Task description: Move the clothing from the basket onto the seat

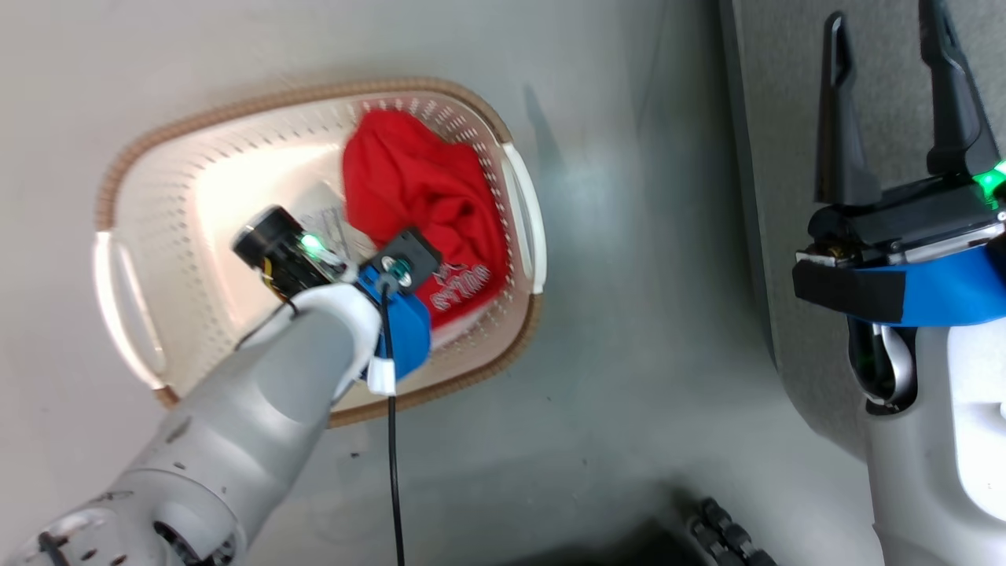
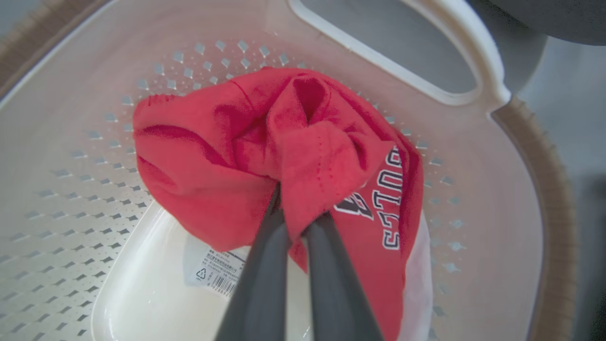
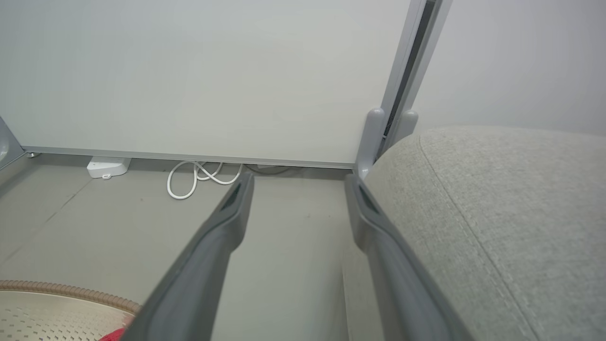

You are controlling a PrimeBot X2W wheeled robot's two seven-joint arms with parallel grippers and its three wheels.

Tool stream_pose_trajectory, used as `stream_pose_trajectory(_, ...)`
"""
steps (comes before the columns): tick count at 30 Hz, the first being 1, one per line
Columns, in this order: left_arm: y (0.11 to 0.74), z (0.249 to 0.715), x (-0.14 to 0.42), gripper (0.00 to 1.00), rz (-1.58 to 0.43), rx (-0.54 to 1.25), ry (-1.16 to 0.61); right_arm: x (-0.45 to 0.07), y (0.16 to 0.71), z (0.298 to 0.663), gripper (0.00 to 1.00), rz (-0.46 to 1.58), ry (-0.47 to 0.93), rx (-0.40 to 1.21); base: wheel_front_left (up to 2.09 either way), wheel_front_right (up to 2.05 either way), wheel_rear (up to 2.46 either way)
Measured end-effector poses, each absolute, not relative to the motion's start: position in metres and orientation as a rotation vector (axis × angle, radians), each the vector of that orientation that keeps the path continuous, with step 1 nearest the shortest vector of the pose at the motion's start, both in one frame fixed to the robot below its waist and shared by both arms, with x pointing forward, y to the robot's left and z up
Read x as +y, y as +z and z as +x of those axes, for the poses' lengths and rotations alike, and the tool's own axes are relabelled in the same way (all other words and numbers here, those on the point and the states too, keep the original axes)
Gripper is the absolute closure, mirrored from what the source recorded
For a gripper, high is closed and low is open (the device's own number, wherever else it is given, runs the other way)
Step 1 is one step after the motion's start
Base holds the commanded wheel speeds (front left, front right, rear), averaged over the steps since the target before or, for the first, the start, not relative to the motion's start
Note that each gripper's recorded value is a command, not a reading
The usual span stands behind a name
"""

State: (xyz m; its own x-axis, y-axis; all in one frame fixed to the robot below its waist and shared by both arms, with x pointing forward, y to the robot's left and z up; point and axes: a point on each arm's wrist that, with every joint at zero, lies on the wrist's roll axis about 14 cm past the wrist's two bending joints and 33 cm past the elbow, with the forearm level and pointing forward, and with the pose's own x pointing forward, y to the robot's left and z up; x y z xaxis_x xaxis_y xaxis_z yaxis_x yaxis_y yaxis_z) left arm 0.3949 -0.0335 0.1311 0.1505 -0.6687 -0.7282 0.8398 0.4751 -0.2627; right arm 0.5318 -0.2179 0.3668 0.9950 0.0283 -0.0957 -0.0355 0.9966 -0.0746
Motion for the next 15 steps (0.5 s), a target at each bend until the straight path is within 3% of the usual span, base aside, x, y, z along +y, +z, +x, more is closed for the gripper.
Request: stream_pose_trajectory(15,0.268,0.437,-0.049,1.00,0.086,0.609,-0.973,-0.204,0.435,0.510,0.00,-0.049,0.058,-0.001,0.00,0.00,0.00)
